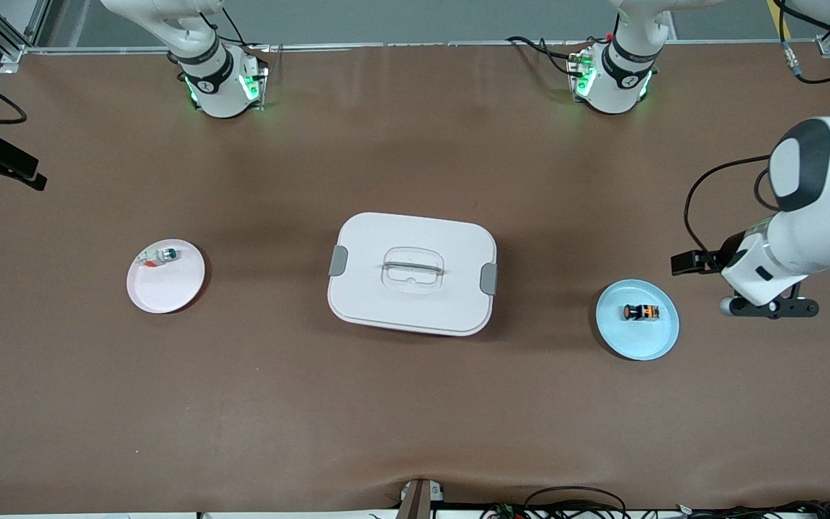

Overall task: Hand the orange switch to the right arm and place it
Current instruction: 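Lower the left gripper over the orange switch on the blue plate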

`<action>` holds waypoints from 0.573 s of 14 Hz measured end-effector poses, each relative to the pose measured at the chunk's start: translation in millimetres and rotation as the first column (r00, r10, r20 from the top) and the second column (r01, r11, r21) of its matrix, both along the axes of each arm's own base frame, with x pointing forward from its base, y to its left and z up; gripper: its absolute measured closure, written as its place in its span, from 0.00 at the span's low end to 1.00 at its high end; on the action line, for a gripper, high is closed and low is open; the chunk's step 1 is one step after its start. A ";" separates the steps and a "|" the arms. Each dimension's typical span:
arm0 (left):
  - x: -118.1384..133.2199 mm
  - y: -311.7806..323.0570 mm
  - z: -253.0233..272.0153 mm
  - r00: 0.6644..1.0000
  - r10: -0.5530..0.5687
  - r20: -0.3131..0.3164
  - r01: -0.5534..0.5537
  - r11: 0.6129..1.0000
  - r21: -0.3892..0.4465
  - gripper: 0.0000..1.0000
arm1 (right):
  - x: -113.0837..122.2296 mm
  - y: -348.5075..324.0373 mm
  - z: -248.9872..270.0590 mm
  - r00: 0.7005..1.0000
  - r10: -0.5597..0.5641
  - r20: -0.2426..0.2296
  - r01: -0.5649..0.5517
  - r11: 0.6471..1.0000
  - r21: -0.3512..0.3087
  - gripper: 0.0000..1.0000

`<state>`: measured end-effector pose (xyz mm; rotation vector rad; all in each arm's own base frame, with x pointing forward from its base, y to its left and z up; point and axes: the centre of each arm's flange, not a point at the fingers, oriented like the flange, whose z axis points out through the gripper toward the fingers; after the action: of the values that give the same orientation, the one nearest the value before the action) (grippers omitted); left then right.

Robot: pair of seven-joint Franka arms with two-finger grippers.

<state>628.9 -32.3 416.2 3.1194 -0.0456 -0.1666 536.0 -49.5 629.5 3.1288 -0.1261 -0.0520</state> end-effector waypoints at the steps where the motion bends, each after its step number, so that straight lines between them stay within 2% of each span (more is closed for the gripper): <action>1: 0.1 -0.5 -14.1 1.000 -0.001 0.019 0.001 1.000 -0.002 0.00 | 0.8 0.0 -1.1 1.000 0.001 -0.002 -0.001 1.000 -0.006 0.00; 4: -4.3 -2.5 -54.4 0.998 -0.005 0.069 0.005 1.000 -0.006 0.00 | 1.1 2.2 0.3 1.000 0.006 0.001 -0.006 1.000 -0.009 0.00; 8: -11.9 -4.2 -108.3 0.996 -0.053 0.073 0.050 0.998 0.036 0.00 | 1.3 4.0 2.5 1.000 0.009 0.006 -0.009 1.000 -0.009 0.00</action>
<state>617.0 -36.4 307.9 3.1591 -0.1260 -0.0530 537.3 -45.4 632.0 3.1201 -0.1117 -0.0423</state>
